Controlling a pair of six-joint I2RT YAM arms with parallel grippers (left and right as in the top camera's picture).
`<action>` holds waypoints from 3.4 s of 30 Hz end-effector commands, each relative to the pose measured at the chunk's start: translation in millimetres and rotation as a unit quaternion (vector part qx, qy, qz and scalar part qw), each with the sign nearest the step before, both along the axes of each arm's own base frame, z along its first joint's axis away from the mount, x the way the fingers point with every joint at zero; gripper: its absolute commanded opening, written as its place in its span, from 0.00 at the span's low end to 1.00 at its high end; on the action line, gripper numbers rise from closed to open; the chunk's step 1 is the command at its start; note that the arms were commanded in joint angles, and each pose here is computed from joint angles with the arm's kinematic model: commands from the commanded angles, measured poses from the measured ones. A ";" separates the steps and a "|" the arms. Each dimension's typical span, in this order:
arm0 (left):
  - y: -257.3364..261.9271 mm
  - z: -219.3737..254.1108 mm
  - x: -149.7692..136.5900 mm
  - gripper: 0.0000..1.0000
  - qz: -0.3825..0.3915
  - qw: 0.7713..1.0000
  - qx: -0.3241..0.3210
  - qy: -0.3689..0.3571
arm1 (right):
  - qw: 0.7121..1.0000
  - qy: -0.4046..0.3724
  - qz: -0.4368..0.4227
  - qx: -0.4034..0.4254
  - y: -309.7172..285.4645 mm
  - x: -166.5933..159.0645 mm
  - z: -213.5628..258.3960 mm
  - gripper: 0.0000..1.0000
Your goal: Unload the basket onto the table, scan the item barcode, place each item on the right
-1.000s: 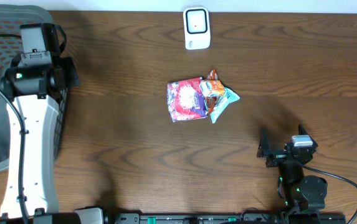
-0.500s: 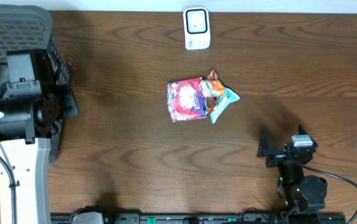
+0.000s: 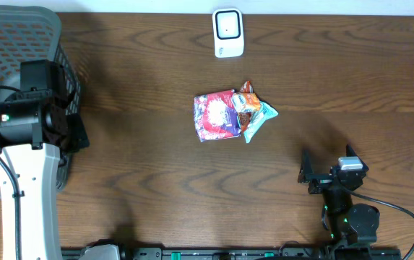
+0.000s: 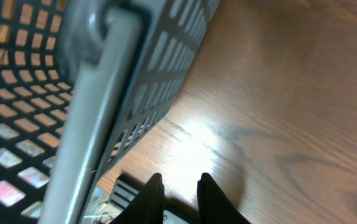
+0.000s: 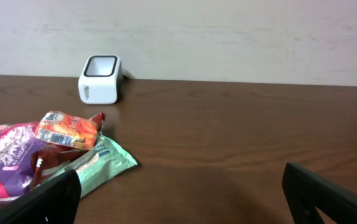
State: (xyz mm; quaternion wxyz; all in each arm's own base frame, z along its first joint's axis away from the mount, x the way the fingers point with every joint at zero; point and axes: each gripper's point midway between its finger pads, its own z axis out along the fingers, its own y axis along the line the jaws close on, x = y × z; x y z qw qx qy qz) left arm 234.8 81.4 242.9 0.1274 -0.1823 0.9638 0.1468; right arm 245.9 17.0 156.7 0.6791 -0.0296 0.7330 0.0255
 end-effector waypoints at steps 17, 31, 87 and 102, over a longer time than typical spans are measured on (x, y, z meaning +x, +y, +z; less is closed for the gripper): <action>25.6 13.6 -2.7 0.27 0.049 0.996 0.068 -0.011 | 1.000 0.001 0.002 -0.004 0.6 -0.2 -1.0 0.99; 20.4 12.1 1.7 0.36 0.045 0.997 0.051 -0.020 | 1.000 0.001 0.002 -0.004 0.6 -0.2 -1.0 0.99; -121.6 34.3 -33.9 0.98 -0.124 0.938 -0.308 -0.102 | 1.000 0.001 0.002 -0.004 0.6 -0.2 -1.0 0.99; -122.1 32.8 -37.7 0.98 -0.121 0.938 -0.310 -0.094 | 1.000 0.001 0.003 -0.004 0.7 -0.2 -0.9 0.99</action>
